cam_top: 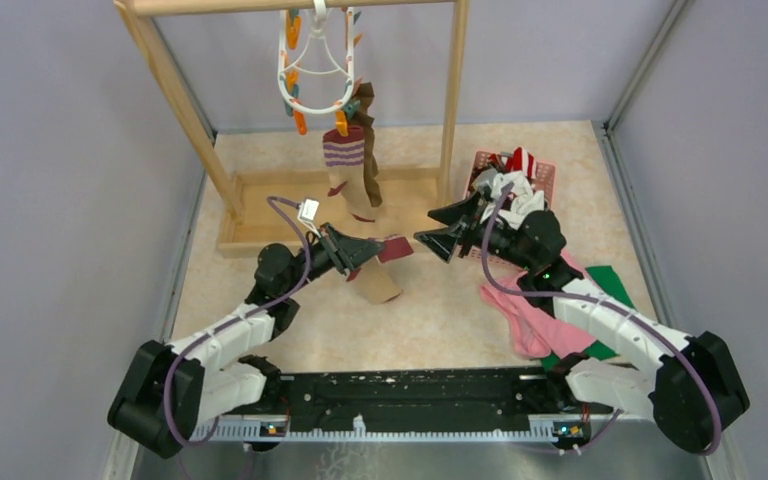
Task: Clip the socks to the hanger
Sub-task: Pick up the sock from the bin.
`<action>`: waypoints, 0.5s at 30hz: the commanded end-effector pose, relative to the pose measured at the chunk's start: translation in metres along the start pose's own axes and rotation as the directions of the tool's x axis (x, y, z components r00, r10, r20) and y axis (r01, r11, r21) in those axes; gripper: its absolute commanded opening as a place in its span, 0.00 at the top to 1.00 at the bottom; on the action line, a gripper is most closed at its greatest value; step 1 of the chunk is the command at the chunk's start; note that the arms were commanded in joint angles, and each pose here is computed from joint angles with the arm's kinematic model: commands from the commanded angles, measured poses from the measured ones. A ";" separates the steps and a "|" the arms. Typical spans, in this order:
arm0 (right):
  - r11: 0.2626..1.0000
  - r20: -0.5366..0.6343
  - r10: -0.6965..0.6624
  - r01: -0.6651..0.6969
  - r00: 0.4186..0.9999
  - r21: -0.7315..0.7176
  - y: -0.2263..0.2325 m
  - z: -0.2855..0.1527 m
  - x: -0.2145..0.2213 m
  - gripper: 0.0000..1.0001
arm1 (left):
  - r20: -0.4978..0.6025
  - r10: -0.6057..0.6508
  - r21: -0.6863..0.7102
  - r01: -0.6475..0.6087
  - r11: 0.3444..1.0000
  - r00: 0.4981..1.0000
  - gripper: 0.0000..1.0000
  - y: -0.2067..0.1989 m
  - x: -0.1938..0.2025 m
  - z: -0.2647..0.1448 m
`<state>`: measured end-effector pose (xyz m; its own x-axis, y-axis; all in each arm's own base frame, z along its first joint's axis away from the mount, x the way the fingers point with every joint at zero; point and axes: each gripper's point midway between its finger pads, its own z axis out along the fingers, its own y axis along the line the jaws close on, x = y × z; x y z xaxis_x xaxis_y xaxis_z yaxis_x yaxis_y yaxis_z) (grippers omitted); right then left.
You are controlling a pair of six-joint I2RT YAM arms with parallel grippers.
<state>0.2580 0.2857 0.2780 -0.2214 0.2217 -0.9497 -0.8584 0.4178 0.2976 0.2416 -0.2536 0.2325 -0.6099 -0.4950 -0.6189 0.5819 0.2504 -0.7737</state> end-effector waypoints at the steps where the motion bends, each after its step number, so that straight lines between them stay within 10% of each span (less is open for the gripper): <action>1: 0.938 0.126 -0.318 0.331 0.940 -0.100 0.023 -0.016 -0.017 0.35 | -0.031 -0.112 -0.048 0.110 0.993 0.993 1.00 0.006 -0.003 -0.018; 6: 0.741 0.302 -0.572 0.638 0.763 -0.210 0.053 -0.033 -0.007 0.26 | -0.101 -0.208 -0.013 0.208 0.978 0.973 1.00 0.001 -0.001 -0.028; 15: 0.601 0.212 -0.732 0.760 0.648 -0.248 0.048 -0.010 0.028 0.25 | -0.241 -0.320 0.046 0.341 0.939 0.916 1.00 -0.008 0.010 -0.030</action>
<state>0.2032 0.2919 0.2549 0.4129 0.0680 -0.9082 -0.8917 0.2332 -0.3879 0.2288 -0.2328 0.2136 -0.8398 -0.4072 -0.3591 0.3420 0.1171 -0.9324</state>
